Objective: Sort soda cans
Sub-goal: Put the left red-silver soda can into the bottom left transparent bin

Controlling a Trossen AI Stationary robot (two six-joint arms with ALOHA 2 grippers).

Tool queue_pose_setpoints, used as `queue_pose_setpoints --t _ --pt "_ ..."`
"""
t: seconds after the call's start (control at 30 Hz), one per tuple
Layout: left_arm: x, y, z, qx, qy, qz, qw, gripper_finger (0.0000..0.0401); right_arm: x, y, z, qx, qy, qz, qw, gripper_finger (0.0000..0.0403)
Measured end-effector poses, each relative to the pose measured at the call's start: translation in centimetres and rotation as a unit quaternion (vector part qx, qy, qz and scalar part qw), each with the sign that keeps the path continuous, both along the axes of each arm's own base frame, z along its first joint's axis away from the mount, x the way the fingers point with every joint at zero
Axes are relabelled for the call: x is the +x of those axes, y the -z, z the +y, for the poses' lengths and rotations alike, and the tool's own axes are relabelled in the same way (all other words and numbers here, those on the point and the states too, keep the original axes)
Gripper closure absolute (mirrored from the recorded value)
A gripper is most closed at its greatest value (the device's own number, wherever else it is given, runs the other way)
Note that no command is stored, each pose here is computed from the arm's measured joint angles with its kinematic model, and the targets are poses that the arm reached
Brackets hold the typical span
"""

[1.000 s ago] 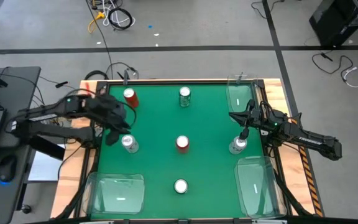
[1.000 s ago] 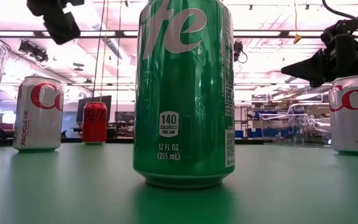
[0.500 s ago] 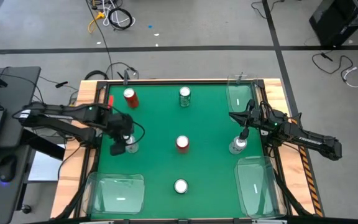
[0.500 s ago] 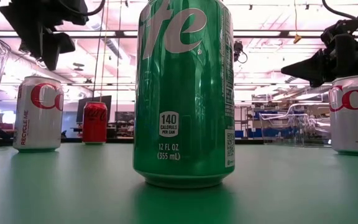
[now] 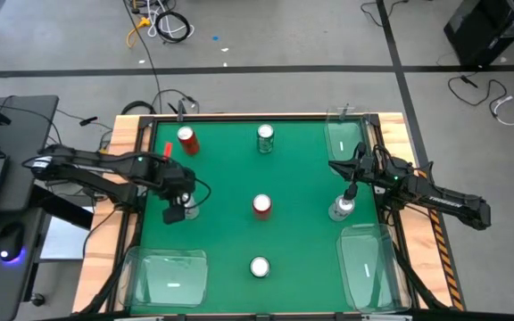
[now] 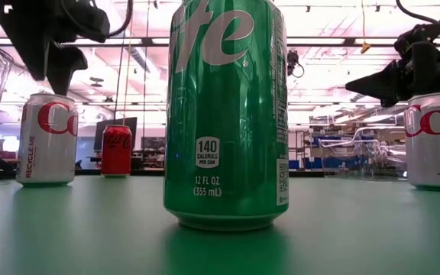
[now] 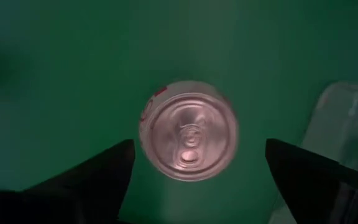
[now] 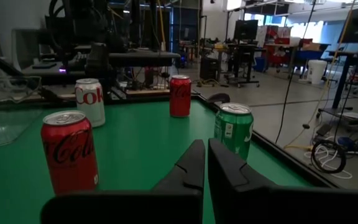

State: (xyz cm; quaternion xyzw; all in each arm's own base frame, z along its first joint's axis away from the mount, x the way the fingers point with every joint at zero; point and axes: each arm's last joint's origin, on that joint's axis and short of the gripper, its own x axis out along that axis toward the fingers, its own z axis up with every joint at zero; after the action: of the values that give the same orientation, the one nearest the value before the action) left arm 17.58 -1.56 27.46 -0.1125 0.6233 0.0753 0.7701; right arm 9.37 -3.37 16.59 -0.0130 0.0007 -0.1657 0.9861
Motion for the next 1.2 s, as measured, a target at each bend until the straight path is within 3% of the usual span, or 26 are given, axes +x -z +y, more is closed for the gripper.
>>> queue_pose_setpoints --t 0.23,0.57,0.7,0.9,1.2 --pt "1.7 1.6 0.0 0.014 -0.006 0.046 0.999 0.0003 0.0 0.0 0.0 -0.001 0.000 -0.002 1.000 0.0394" --pt "3.6 4.1 -0.2 0.029 0.001 0.112 0.993 0.0005 0.0 -0.2 0.0 -0.003 -0.001 -0.008 1.000 0.0394" --pt "4.0 4.5 -0.2 0.030 0.003 0.112 0.993 0.0024 0.0 -0.2 0.0 -0.003 -0.001 -0.008 1.000 0.0394" --pt "4.3 4.4 -0.4 0.032 0.029 0.098 0.994 0.0108 0.0 -0.2 0.0 -0.003 -0.001 -0.008 1.000 0.0394" --pt "3.8 4.3 -0.6 0.020 0.049 0.123 0.991 0.0108 0.0 -0.2 0.0 -0.003 -0.001 -0.008 1.000 0.0394"
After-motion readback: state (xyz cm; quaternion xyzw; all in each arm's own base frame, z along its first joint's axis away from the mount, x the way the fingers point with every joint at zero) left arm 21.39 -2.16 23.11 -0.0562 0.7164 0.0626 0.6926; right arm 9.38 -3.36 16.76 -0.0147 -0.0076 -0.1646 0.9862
